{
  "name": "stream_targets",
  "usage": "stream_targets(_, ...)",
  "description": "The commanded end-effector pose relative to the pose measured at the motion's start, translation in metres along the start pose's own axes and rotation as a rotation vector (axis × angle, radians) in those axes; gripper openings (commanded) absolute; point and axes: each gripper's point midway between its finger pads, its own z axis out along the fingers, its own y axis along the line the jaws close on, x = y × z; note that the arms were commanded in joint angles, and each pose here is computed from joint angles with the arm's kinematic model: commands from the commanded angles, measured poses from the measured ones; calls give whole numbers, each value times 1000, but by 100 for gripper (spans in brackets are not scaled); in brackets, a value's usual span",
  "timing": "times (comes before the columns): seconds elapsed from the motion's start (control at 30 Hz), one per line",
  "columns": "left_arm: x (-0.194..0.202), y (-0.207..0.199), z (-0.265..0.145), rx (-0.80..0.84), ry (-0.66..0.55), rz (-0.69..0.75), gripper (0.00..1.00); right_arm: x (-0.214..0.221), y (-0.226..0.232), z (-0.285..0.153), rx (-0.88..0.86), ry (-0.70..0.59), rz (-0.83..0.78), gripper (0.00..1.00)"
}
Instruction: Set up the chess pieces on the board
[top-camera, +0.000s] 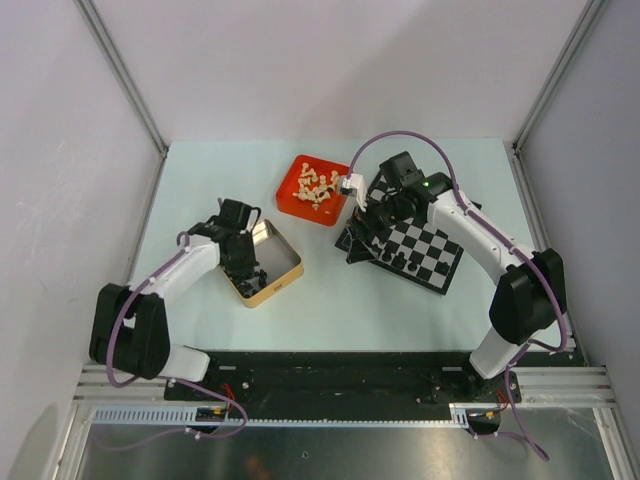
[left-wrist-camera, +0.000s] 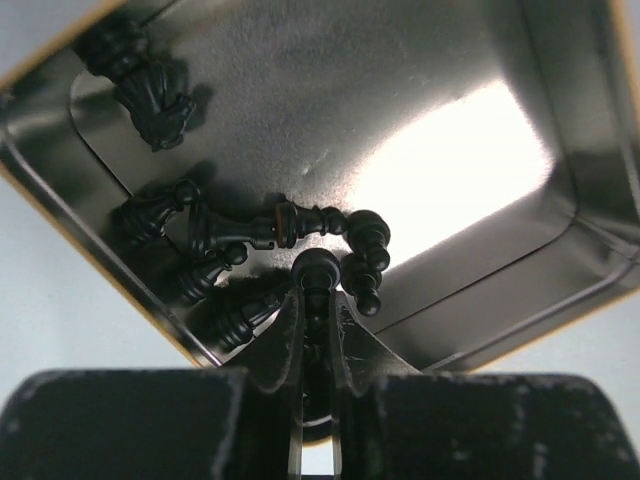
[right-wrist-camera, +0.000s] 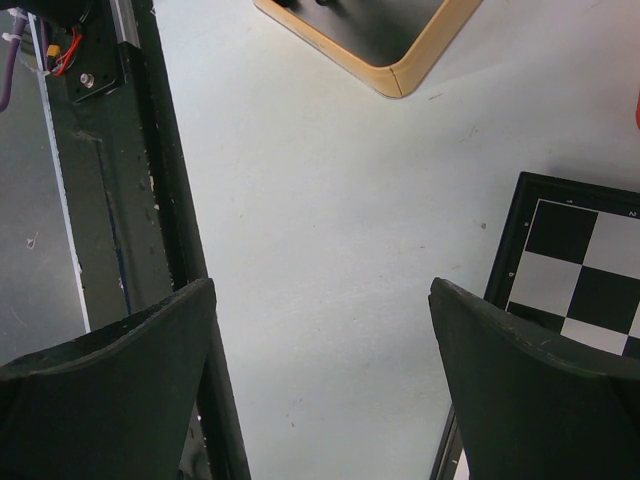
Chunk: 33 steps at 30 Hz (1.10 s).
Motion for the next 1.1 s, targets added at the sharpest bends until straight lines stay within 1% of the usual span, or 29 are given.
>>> stream_targets(0.0, -27, -8, -32, 39, -103, 22, 3, -21, 11, -12, -3, -60, -49, 93)
stream_targets(0.13, -34, -11, -44, 56, -130, 22, 3, -23, 13, -15, 0, -67, -54, 93)
stream_targets(0.23, -41, -21, -53, 103, -147, 23, 3, -24, 12, -18, 10, -73, -57, 93)
stream_targets(0.33, -48, -39, -63, 164, -158, 41, 3, -24, 8, -24, 24, -83, -54, 93)
stream_targets(0.43, -59, -66, -72, 215, -171, 83, 3, -25, 3, -34, 50, -96, -63, 93)
stream_targets(0.5, -56, -84, -69, 234, -150, 120, 3, -25, -2, -40, 69, -105, -55, 93)
stream_targets(0.53, -64, -94, -74, 251, -166, 131, 3, -23, -8, -47, 87, -113, -40, 93)
stream_targets(0.57, -62, -106, -75, 267, -163, 159, 3, -23, -11, -54, 101, -125, -34, 93)
stream_targets(0.6, -61, -114, -73, 272, -153, 174, 3, -22, -13, -58, 111, -133, -26, 93)
stream_targets(0.77, -58, -177, -64, 351, -100, 280, 3, -9, -41, -94, 219, -186, 47, 93)
stream_targets(0.83, -64, -200, -65, 383, -106, 307, 3, -3, -45, -105, 252, -203, 78, 93)
stream_targets(0.9, -59, -218, -48, 383, -74, 344, 3, 5, -54, -119, 300, -228, 106, 94)
stream_targets(0.93, -67, -233, -55, 412, -96, 356, 3, 7, -59, -123, 317, -240, 123, 94)
stream_targets(0.97, -64, -239, -38, 399, -66, 369, 3, 9, -61, -128, 333, -250, 133, 94)
stream_targets(1.07, -78, -263, -37, 434, -87, 384, 3, 18, -68, -143, 375, -280, 172, 94)
